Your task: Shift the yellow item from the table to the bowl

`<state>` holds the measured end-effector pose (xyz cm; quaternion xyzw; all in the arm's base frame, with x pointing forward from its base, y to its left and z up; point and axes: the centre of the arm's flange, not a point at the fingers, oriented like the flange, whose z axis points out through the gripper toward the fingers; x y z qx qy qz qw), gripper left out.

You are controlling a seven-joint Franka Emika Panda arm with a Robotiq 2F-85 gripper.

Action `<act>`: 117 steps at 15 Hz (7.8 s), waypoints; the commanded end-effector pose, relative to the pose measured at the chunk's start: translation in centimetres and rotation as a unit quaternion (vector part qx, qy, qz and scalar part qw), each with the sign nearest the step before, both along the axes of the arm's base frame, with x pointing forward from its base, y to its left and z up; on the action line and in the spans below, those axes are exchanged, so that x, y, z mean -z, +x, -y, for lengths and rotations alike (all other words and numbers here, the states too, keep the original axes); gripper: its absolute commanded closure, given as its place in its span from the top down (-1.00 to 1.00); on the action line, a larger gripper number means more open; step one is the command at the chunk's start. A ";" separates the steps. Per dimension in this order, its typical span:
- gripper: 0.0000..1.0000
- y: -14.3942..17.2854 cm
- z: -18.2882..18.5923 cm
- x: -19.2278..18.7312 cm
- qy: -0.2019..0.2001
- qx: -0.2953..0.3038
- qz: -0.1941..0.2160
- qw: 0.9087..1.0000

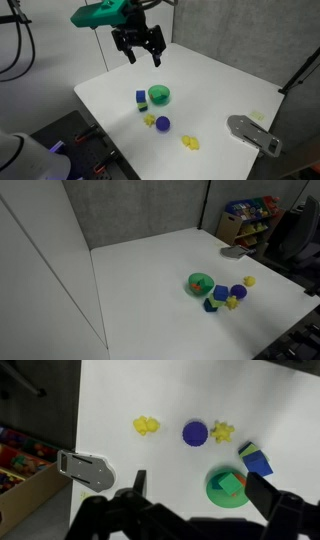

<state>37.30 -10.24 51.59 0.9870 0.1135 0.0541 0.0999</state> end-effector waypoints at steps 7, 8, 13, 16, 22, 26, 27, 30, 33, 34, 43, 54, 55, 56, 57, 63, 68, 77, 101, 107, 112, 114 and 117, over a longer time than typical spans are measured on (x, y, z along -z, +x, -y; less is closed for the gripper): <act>1.00 1.0 -0.2 -0.4 0.010 0.003 0.010 1.000; 1.00 1.5 -0.4 -0.4 0.014 0.003 0.015 1.000; 1.00 4.8 -1.1 -0.1 0.040 0.005 0.067 0.997; 1.00 6.9 -1.3 1.3 0.055 0.007 0.093 0.994; 1.00 10.0 1.9 7.2 0.077 0.051 0.094 0.991; 1.00 10.9 5.4 12.2 0.096 0.103 0.063 0.988; 1.00 10.9 6.2 13.5 0.104 0.117 0.052 0.986; 1.00 10.9 7.7 16.7 0.115 0.169 0.025 0.979; 1.00 10.9 8.7 19.4 0.122 0.222 0.016 0.967; 1.00 11.0 9.0 20.2 0.122 0.243 0.018 0.962; 1.00 13.1 12.0 25.4 0.133 0.433 0.017 0.891; 1.00 14.2 13.1 28.1 0.123 0.489 0.022 0.863; 1.00 14.1 13.6 28.7 0.118 0.500 0.022 0.858; 1.00 14.0 14.2 29.3 0.112 0.511 0.025 0.852; 1.00 13.9 14.8 29.9 0.109 0.520 0.025 0.847; 1.00 13.8 16.6 34.8 0.111 0.552 0.022 0.826; 1.00 14.3 17.7 38.5 0.107 0.561 0.029 0.820; 1.00 16.0 18.0 43.8 0.093 0.568 0.025 0.818; -0.54 18.0 16.1 46.0 0.126 0.549 0.013 0.826; -0.61 20.6 12.7 39.4 0.125 0.512 0.049 0.848; -0.61 23.0 7.6 33.9 0.130 0.460 0.077 0.875; -0.61 23.9 5.3 32.6 0.133 0.436 0.083 0.886; -0.61 25.2 1.4 31.5 0.139 0.390 0.088 0.906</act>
